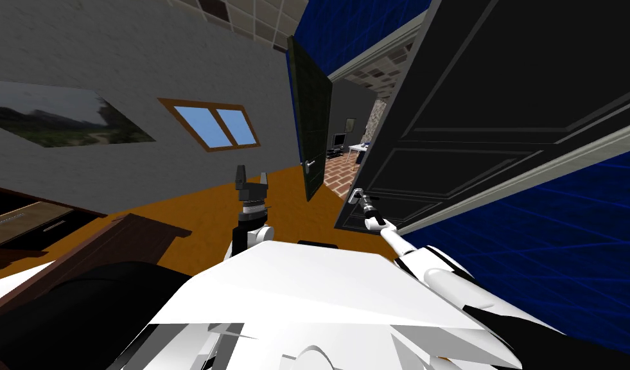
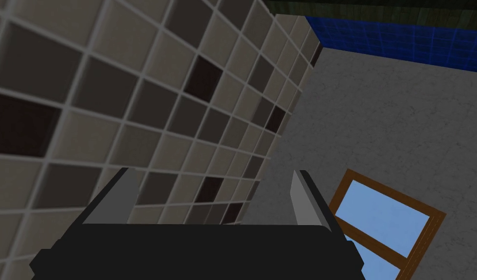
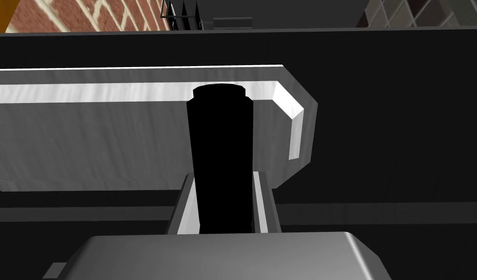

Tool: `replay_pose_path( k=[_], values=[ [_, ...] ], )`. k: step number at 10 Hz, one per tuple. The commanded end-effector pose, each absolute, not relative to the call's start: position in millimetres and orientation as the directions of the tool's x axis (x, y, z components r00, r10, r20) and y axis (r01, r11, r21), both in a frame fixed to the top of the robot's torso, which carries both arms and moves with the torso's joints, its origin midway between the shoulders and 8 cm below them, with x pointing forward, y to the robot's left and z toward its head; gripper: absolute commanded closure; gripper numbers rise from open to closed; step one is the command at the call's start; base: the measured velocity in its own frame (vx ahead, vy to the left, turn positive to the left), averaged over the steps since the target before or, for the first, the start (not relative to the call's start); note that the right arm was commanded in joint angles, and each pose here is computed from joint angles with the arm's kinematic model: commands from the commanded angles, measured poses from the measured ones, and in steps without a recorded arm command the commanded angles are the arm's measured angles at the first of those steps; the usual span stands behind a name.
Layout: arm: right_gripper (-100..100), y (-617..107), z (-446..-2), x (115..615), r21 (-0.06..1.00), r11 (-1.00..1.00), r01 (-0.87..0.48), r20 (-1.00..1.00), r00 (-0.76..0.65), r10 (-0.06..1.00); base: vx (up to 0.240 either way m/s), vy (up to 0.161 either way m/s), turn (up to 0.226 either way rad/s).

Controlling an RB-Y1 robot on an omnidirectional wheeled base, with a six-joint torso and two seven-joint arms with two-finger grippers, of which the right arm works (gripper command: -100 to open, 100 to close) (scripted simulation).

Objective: Pull the door open

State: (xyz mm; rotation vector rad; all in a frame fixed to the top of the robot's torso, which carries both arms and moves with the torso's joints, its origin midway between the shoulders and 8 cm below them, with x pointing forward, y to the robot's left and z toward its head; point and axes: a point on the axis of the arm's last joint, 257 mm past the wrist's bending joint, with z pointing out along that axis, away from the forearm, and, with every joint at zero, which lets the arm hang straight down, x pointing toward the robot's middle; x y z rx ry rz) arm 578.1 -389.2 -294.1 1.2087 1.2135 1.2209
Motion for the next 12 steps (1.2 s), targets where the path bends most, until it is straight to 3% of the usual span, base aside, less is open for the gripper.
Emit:
replay_pose_path(
  k=[1,12],
  values=[
    [100,-395.5,-292.6,576.1,1.0,0.0,0.0,0.0,-0.01,1.0,-0.148,-0.061,0.052],
    [100,-371.8,-292.5,562.0,1.0,0.0,-0.001,0.0,-0.136,0.991,-0.154,-0.074,0.064]
  ],
)
